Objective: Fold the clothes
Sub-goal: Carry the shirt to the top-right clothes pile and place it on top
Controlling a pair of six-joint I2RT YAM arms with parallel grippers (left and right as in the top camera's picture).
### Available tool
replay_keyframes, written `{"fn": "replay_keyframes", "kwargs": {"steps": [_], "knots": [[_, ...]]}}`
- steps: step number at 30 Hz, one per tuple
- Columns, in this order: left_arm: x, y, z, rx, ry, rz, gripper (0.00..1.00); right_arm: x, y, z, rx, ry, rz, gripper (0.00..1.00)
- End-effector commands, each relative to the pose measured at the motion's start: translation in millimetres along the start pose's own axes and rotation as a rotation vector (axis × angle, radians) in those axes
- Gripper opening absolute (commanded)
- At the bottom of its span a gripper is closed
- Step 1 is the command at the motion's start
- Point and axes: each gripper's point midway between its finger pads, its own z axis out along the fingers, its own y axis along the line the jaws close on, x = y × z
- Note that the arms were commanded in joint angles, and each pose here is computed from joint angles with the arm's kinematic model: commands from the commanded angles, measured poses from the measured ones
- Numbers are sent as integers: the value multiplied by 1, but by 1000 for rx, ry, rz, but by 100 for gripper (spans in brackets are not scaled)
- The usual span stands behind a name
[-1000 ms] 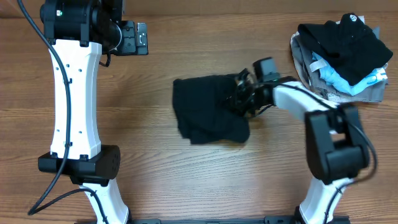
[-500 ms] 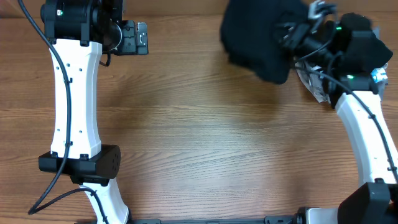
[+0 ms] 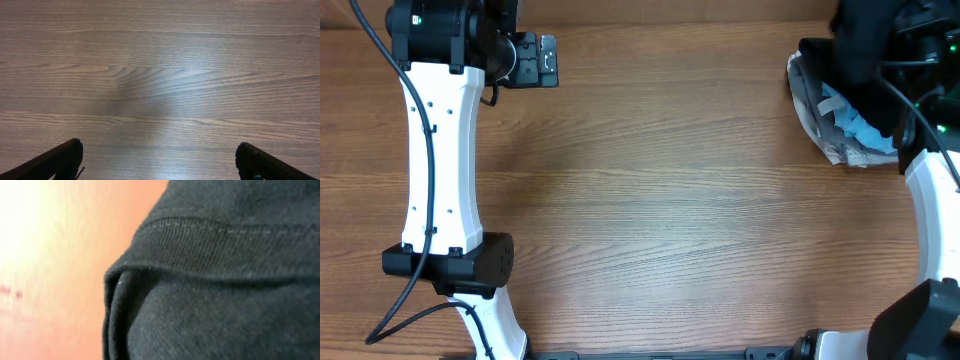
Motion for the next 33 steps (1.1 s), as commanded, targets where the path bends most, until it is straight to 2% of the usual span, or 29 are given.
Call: {"fn": "replay_keyframes", "kwargs": {"steps": [1,9,17,18,19,20,21,23,25,30,33], "knots": [[-4,0,6,-5,-4,24,100,-28,-19,13,10,-82,9,4],[-5,-2,8,0,-5,16,100,-3,-98,47,34,106,67,4],[-5,-2,8,-1,-4,16,100,7,-136,40,67,247,82,4],[-5,-2,8,-1,-4,16,100,9,-142,37,80,270,85,10],[-5,-2,8,-1,-4,16,100,14,-152,32,111,304,95,48],[-5,-2,8,-1,-4,16,100,16,-155,30,123,319,101,55],[-5,-2,8,-1,-4,16,100,24,-165,25,156,360,106,75],[-5,-2,8,-1,-4,16,100,37,-184,13,232,425,111,94],[-5,-2,8,-1,-4,17,100,47,-203,-1,306,480,111,100],[-5,-2,8,-1,-4,21,100,54,-235,-39,495,547,72,100],[-5,-1,8,-2,-4,21,100,38,-240,-63,605,520,-16,100]]}}
